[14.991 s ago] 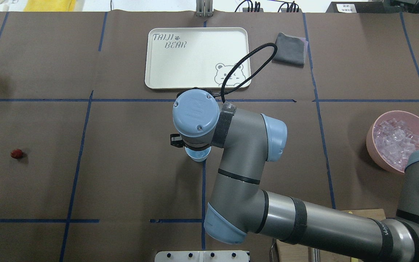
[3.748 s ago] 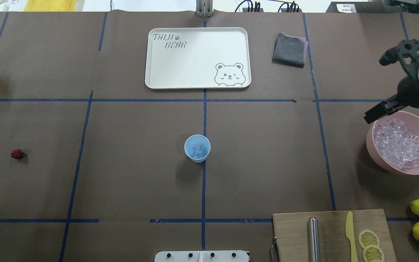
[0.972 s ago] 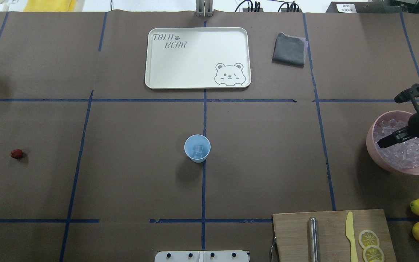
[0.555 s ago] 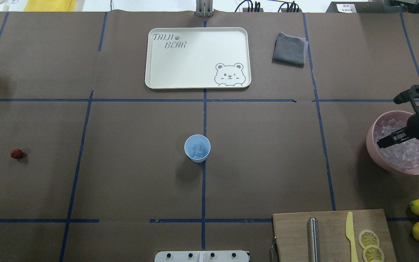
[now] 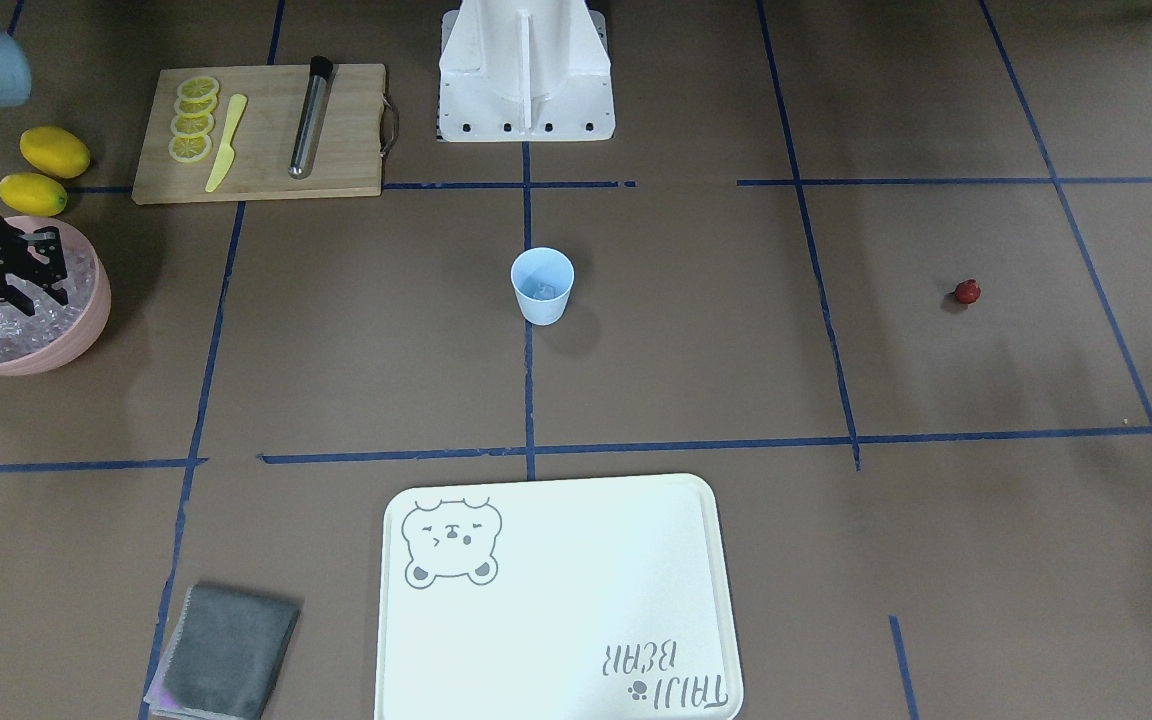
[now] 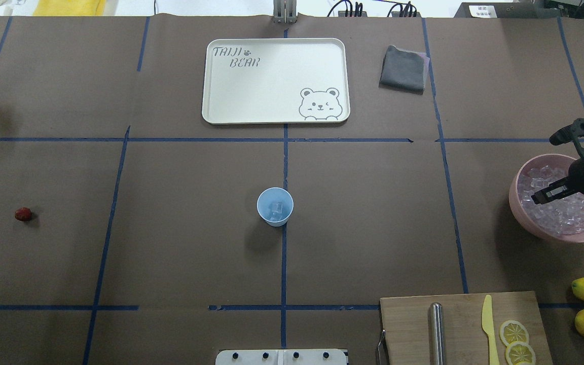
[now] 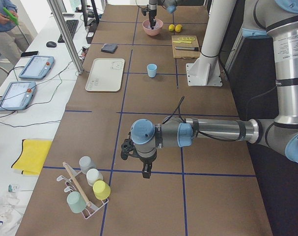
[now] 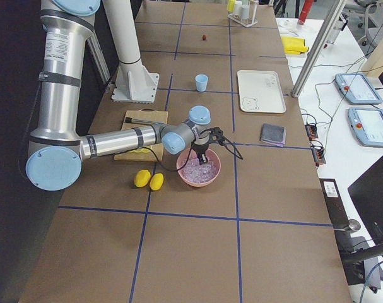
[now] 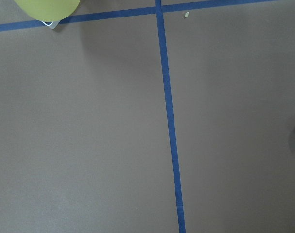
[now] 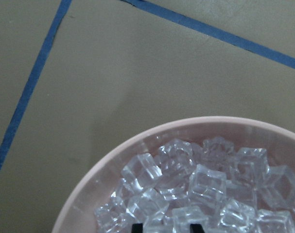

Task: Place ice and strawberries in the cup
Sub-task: 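Lower the right gripper into the bowl and grasp a third ice cube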

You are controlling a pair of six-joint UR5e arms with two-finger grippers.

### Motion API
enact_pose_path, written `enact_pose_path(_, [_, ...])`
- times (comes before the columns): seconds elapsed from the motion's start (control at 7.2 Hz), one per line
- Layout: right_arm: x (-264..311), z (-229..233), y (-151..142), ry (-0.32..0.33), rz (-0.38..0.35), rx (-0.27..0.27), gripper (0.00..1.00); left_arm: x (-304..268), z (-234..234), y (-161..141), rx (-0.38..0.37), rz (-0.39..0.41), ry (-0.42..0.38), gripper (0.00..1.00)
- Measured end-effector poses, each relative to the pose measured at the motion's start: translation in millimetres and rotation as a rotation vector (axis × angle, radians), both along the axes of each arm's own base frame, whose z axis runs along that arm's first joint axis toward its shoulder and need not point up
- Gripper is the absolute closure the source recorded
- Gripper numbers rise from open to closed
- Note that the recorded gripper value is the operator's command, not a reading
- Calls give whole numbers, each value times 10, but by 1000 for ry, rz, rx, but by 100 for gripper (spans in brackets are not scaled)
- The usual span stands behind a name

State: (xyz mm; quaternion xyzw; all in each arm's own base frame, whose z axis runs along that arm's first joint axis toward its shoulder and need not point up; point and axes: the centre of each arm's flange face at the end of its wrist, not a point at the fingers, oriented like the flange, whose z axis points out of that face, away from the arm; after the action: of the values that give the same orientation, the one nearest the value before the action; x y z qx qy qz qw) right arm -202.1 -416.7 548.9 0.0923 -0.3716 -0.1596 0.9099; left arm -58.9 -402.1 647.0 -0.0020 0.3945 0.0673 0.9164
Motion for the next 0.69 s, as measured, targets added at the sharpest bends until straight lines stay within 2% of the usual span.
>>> enact_pose_path(0.69, [223,-284,147,-38,11,21,100,0,-1,2,0,0,0,0])
